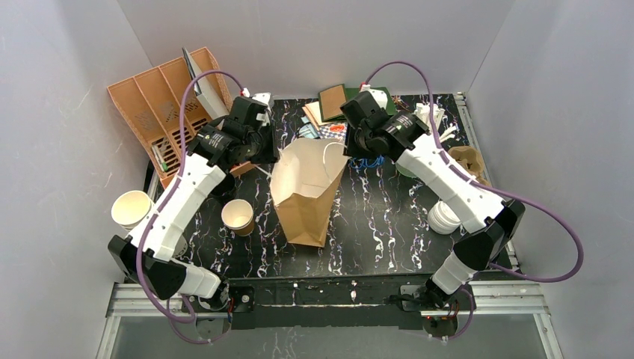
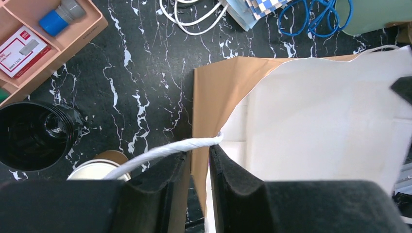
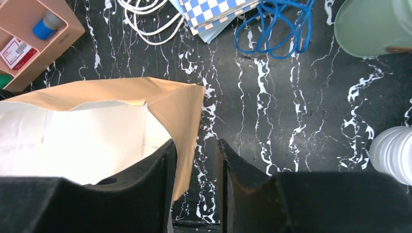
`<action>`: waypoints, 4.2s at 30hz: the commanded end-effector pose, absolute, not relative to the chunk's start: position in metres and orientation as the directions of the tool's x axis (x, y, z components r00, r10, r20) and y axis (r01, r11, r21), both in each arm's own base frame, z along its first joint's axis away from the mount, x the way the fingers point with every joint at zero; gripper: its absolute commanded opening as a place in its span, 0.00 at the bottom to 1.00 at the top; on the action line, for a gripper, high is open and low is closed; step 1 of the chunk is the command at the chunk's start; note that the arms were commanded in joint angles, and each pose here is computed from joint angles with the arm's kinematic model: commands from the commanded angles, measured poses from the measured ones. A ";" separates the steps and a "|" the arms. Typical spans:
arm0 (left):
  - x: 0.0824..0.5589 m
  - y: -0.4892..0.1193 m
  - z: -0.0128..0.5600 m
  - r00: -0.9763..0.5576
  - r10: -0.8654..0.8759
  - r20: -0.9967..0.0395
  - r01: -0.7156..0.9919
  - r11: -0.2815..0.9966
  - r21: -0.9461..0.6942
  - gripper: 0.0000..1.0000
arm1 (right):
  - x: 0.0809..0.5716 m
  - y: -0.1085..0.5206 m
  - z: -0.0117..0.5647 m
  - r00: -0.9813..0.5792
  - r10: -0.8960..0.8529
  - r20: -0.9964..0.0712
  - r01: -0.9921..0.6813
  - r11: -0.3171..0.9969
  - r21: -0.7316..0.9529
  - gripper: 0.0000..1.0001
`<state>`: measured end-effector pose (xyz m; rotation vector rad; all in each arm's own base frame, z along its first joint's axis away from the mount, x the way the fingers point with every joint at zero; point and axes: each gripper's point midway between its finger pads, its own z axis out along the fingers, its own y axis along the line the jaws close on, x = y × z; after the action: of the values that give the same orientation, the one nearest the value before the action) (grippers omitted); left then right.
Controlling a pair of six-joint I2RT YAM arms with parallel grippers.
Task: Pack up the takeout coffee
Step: Open the takeout bag at the center of the board, then pick up the cup tray from the center of the board.
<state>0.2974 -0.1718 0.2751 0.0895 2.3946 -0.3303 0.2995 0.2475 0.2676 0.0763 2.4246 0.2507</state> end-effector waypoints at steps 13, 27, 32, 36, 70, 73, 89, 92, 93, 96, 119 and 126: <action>0.295 -0.197 0.272 -0.772 0.010 -0.635 0.251 0.923 -0.291 0.30 | 0.301 0.258 0.378 -0.516 0.051 -0.855 -0.373 0.885 0.278 0.91; 0.304 -0.199 0.274 -0.763 0.004 -0.646 0.241 0.930 -0.279 0.00 | 0.339 0.071 0.361 -0.457 0.220 -0.862 0.086 0.975 0.204 0.97; 0.318 -0.182 0.298 -0.702 -0.016 -0.712 0.190 0.959 -0.209 0.00 | 0.330 0.007 0.323 -0.427 0.347 -0.835 0.251 0.933 0.259 0.96; 0.326 -0.172 0.297 -0.701 0.009 -0.713 0.158 0.977 -0.143 0.00 | 0.316 -0.032 0.286 -0.396 0.417 -0.818 0.389 0.883 0.261 0.96; 0.282 -0.239 0.447 -0.507 -0.168 -0.845 0.553 0.689 -0.469 0.71 | 0.324 -0.128 0.146 -0.131 0.814 -0.565 0.904 0.332 0.269 0.70; 0.282 -0.258 0.436 -0.540 -0.165 -0.825 0.580 0.637 -0.507 0.72 | 0.322 -0.135 0.134 -0.100 0.834 -0.543 0.947 0.247 0.205 0.72; 0.285 -0.292 0.391 -0.565 -0.077 -0.821 0.588 0.660 -0.468 0.72 | 0.345 -0.140 0.109 -0.120 0.866 -0.485 0.967 0.213 0.141 0.53; 0.285 -0.292 0.387 -0.570 -0.072 -0.819 0.585 0.664 -0.466 0.72 | 0.346 -0.140 0.123 -0.113 0.859 -0.499 0.959 0.226 0.173 0.45; 0.285 -0.292 0.386 -0.571 -0.071 -0.818 0.584 0.665 -0.465 0.72 | 0.346 -0.138 0.128 -0.114 0.859 -0.498 0.954 0.234 0.186 0.43; 0.285 -0.292 0.384 -0.573 -0.069 -0.816 0.583 0.666 -0.466 0.72 | 0.345 -0.135 0.144 -0.110 0.856 -0.505 0.941 0.254 0.225 0.42; 0.277 -0.295 0.357 -0.609 -0.025 -0.793 0.581 0.666 -0.467 0.71 | 0.302 -0.104 0.206 -0.215 0.817 -0.535 0.848 0.428 0.313 0.46; 0.272 -0.298 0.351 -0.620 -0.013 -0.784 0.584 0.660 -0.473 0.70 | 0.264 -0.070 0.214 -0.289 0.827 -0.483 0.788 0.492 0.370 0.46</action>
<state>0.2838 -0.2999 0.3370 0.4091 2.1179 -0.9209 0.2817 -0.0904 0.2085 1.3809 2.0619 -0.0255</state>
